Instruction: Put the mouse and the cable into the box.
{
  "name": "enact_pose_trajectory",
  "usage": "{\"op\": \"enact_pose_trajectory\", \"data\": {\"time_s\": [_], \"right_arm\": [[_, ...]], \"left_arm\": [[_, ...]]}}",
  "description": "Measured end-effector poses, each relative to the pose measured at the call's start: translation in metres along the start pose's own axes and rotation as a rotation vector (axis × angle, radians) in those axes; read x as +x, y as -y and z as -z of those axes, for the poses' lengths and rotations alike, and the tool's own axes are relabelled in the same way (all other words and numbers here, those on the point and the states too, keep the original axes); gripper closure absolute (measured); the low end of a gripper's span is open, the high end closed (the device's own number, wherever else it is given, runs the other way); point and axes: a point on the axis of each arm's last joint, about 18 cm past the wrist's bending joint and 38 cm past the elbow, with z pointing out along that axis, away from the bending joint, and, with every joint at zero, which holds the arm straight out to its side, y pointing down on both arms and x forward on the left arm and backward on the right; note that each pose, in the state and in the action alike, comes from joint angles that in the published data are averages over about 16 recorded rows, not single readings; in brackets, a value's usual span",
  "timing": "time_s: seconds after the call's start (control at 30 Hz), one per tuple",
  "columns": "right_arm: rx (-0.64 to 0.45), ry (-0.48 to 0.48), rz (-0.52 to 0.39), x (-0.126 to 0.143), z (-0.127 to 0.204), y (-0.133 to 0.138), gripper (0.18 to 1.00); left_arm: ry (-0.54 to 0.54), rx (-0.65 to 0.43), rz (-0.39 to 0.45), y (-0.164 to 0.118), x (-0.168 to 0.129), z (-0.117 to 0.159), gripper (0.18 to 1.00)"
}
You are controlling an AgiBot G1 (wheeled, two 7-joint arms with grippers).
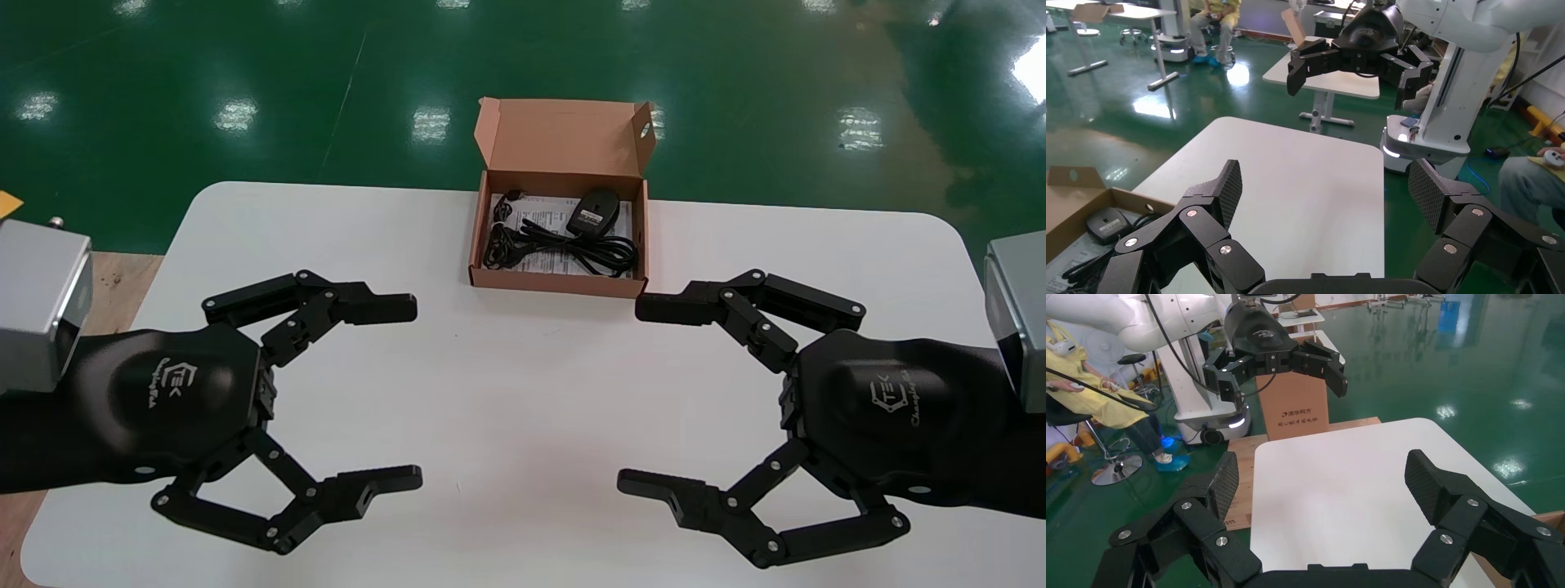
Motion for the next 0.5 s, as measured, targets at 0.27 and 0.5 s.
{"op": "enact_pose_trajectory", "data": {"time_s": [0.27,0.5], "right_arm": [[0.000,0.000,0.000,0.0000,0.0000,0.0000,0.179],[0.000,0.000,0.000,0.0000,0.0000,0.0000,0.179]], "left_arm": [[0.000,0.000,0.000,0.0000,0.0000,0.0000,0.183],[0.000,0.000,0.000,0.0000,0.0000,0.0000,0.183]]}}
